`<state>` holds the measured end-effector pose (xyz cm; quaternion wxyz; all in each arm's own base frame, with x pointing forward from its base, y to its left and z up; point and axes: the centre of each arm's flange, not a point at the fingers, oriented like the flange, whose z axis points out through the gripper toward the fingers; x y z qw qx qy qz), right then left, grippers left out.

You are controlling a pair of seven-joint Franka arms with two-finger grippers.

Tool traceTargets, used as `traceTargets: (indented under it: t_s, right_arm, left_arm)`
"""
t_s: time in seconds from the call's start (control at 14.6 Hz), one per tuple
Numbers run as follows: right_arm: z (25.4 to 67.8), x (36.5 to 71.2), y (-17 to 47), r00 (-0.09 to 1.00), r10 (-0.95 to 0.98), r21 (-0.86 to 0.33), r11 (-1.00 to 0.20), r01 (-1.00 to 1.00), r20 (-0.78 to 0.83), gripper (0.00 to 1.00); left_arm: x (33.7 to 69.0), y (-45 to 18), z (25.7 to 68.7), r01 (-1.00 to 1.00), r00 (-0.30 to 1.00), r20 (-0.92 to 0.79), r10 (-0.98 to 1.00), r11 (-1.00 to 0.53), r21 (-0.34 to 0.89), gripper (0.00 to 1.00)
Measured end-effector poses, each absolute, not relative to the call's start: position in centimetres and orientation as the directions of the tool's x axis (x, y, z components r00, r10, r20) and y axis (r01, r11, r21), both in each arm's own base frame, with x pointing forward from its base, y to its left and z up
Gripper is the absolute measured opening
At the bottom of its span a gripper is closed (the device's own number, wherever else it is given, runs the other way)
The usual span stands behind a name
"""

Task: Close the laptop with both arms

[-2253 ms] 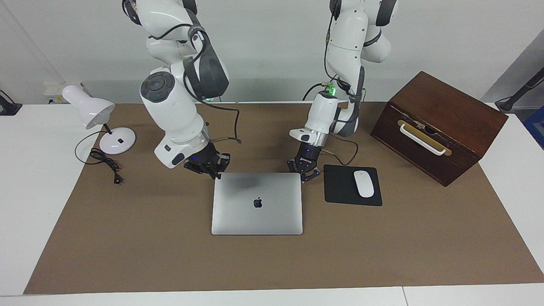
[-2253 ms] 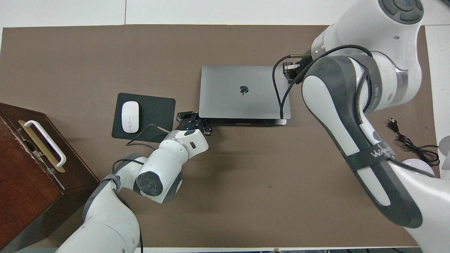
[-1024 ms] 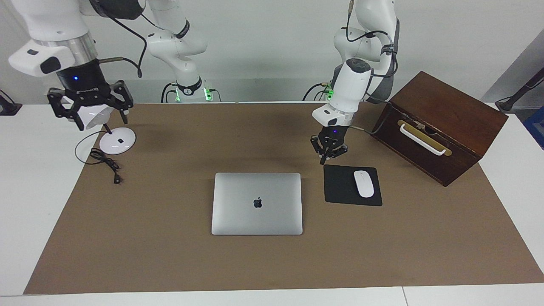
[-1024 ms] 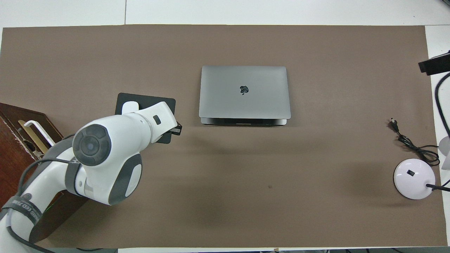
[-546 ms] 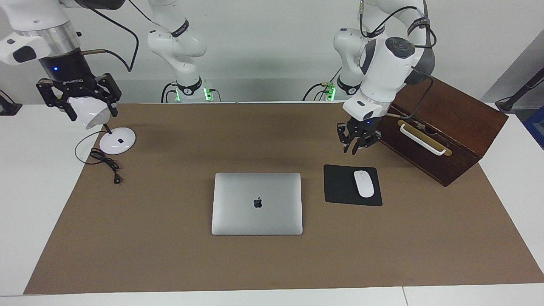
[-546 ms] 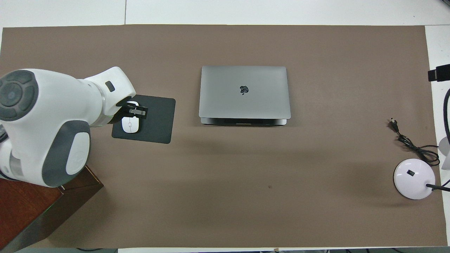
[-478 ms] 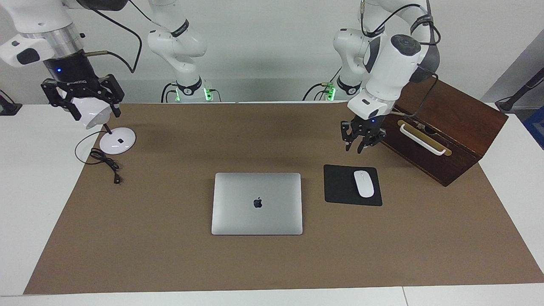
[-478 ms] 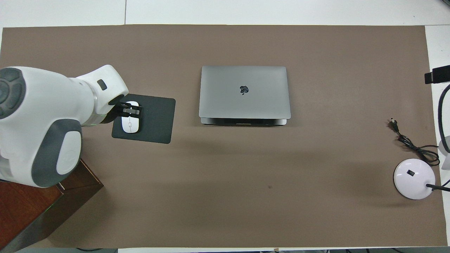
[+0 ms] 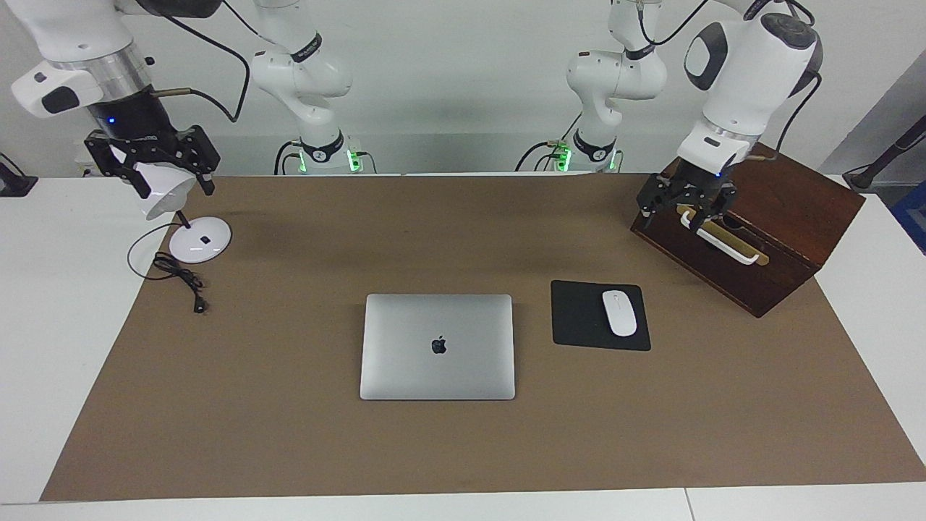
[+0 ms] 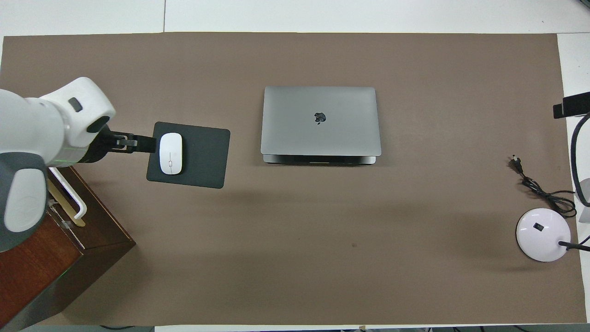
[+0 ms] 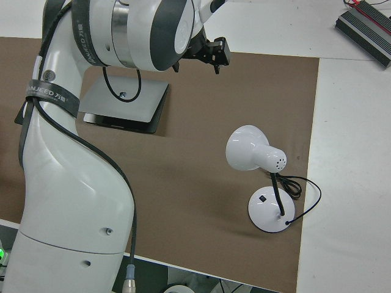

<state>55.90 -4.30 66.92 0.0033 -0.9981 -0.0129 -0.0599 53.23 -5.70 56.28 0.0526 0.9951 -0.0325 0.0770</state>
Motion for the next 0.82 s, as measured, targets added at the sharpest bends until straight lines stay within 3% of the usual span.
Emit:
traceTargets:
  t_s: [0.34,0.82]
  right_arm:
    - [66.4,55.8,-4.0,0.994,0.004,-0.008,-1.000,0.005,0.109,1.00]
    - [66.5,55.6,-4.1,0.994,0.003,-0.005,-1.000,0.004,0.108,1.00]
  left_arm:
    - [52.6,0.9,58.3,0.036,0.986,0.159,0.050,-0.996,0.087,1.00]
    - [51.1,0.8,60.7,0.015,0.999,0.040,0.016,-1.000,0.021,1.00]
